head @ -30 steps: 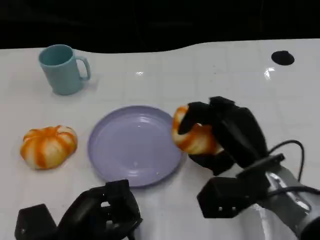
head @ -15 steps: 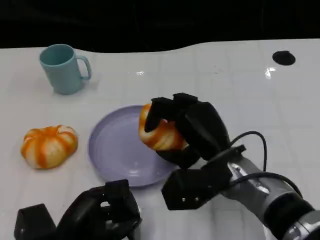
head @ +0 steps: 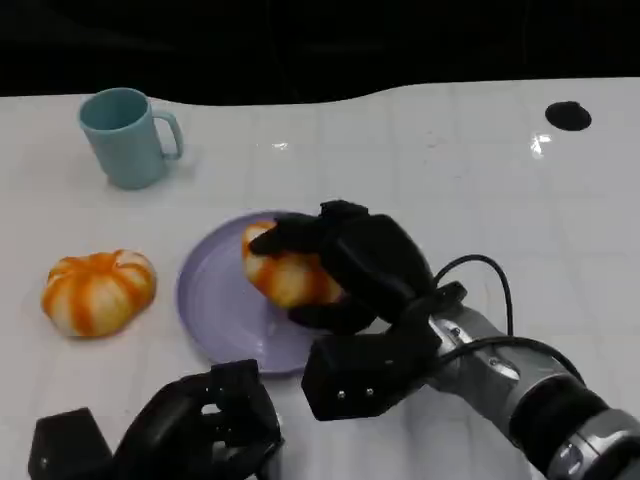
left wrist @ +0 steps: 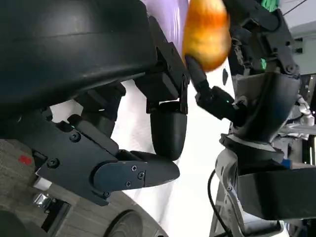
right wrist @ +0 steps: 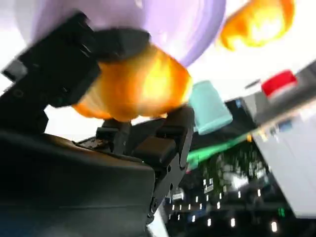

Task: Grasp the bread from the table and place it into the plate.

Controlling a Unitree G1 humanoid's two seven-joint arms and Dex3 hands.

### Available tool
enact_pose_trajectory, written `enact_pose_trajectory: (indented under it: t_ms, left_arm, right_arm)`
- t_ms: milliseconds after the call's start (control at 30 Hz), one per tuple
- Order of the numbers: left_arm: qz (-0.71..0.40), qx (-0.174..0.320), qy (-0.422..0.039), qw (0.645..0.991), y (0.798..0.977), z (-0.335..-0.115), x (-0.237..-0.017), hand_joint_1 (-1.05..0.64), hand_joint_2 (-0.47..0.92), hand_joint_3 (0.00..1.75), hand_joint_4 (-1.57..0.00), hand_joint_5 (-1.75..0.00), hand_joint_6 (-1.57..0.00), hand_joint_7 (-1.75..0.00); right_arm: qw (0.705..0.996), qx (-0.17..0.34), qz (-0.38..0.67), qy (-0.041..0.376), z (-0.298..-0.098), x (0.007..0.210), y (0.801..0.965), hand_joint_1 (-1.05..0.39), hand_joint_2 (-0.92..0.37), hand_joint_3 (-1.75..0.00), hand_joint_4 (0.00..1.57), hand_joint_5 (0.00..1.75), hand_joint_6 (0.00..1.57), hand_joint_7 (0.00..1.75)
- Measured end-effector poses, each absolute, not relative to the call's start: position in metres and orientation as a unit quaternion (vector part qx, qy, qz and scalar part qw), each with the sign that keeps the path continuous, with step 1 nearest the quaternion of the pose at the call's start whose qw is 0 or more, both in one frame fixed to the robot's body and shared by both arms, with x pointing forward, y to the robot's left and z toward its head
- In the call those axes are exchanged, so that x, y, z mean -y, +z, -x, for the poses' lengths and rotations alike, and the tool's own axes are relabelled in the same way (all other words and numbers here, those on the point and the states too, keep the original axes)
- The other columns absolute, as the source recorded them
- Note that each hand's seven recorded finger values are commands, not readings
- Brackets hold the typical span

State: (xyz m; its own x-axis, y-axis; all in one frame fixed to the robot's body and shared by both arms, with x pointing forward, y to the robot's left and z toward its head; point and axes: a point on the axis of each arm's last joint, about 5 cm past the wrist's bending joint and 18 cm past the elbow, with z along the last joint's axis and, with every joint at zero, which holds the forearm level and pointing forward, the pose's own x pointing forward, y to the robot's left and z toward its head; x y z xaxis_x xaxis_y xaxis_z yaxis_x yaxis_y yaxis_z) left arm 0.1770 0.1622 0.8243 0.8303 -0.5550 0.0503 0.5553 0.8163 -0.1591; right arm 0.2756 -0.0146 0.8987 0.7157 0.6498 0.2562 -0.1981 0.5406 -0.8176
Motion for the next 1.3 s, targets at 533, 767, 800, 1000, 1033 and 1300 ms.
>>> enact_pose_trajectory:
  t_ms: [533,767,800,1000,1033,1300]
  left_arm:
    - [0.086,-0.001,-0.292,0.953,0.825,-0.177,-0.162,-0.50,0.62,0.68,-0.80,-1.75,-0.77,-1.39]
    - [0.087,-0.003,-0.292,0.952,0.825,-0.177,-0.161,-0.50,0.62,0.70,-0.81,-1.75,-0.76,-1.39]
    - [0.087,-0.003,-0.292,0.952,0.825,-0.177,-0.161,-0.50,0.62,0.70,-0.80,-1.75,-0.76,-1.39]
    - [0.087,-0.003,-0.293,0.952,0.824,-0.177,-0.160,-0.50,0.62,0.70,-0.79,-1.75,-0.76,-1.40]
    - [0.086,-0.003,-0.293,0.952,0.824,-0.177,-0.160,-0.50,0.62,0.70,-0.79,-1.75,-0.75,-1.40]
    - [0.087,0.000,-0.291,0.953,0.822,-0.176,-0.158,-0.51,0.62,0.70,-0.81,-1.75,-0.76,-1.39]
  right_arm:
    - [0.819,0.256,0.425,0.287,-0.273,0.025,0.909,-0.63,-0.92,-0.17,0.00,0.52,0.31,0.03]
    - [0.826,0.265,0.415,0.274,-0.267,0.043,0.910,-0.57,-0.92,-0.12,0.08,0.58,0.36,0.04]
    - [0.827,0.269,0.413,0.270,-0.266,0.046,0.909,-0.57,-0.92,-0.12,0.09,0.59,0.37,0.05]
    - [0.843,0.301,0.378,0.237,-0.256,0.067,0.902,-0.52,-0.92,-0.11,0.21,0.67,0.46,0.08]
    - [0.845,0.304,0.374,0.231,-0.256,0.069,0.901,-0.47,-0.92,-0.10,0.27,0.70,0.49,0.10]
    - [0.862,0.316,0.353,0.178,-0.243,0.101,0.885,-0.33,-0.92,-0.06,0.41,0.74,0.64,0.13]
